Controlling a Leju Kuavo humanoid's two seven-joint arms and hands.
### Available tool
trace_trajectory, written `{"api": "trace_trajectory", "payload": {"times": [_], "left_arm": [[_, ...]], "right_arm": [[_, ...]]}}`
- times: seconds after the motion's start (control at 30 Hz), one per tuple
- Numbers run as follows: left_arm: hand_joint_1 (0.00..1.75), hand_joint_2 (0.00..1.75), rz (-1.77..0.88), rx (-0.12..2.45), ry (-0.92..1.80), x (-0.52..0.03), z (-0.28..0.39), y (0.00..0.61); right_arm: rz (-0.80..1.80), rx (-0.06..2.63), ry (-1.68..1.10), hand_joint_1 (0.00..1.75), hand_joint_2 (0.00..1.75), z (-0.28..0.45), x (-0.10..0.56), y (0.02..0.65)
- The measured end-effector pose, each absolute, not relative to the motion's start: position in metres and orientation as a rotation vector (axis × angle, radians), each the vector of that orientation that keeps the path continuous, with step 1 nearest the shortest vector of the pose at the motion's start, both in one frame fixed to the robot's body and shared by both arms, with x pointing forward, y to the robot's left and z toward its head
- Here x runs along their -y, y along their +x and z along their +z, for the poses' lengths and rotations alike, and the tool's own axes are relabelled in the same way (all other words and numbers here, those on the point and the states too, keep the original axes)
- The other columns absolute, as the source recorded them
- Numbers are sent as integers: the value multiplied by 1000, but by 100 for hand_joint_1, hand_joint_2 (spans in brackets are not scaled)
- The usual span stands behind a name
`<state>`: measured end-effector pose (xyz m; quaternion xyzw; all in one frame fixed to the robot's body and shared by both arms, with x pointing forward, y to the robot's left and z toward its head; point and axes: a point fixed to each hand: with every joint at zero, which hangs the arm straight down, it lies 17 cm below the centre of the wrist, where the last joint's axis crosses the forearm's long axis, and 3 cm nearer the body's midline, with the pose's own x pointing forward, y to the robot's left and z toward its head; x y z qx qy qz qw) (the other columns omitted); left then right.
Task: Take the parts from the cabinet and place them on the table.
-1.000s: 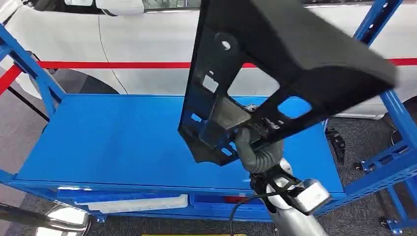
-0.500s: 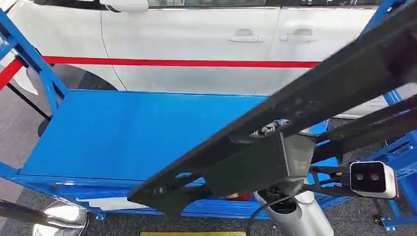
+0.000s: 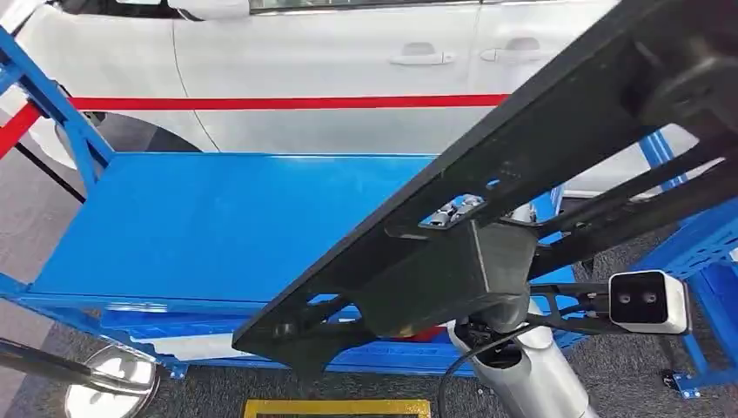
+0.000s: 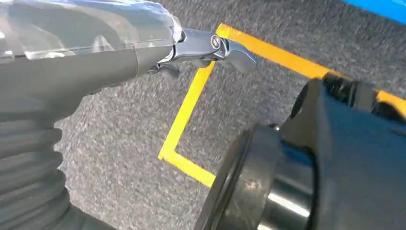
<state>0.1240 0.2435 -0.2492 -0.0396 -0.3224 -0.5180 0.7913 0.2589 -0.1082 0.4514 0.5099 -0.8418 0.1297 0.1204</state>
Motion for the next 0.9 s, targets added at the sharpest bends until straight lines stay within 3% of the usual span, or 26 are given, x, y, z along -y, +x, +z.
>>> {"api": "trace_trajectory", "payload": {"times": [0.5, 0.9], "left_arm": [[0, 175, -1118, 704, -67, -249, -248, 129], [0, 175, -1122, 688, -35, -257, -251, 127]], "right_arm": [[380, 2481, 1358, 171, 175, 457, 106, 277], [697, 2441, 1320, 171, 175, 424, 93, 260]]}}
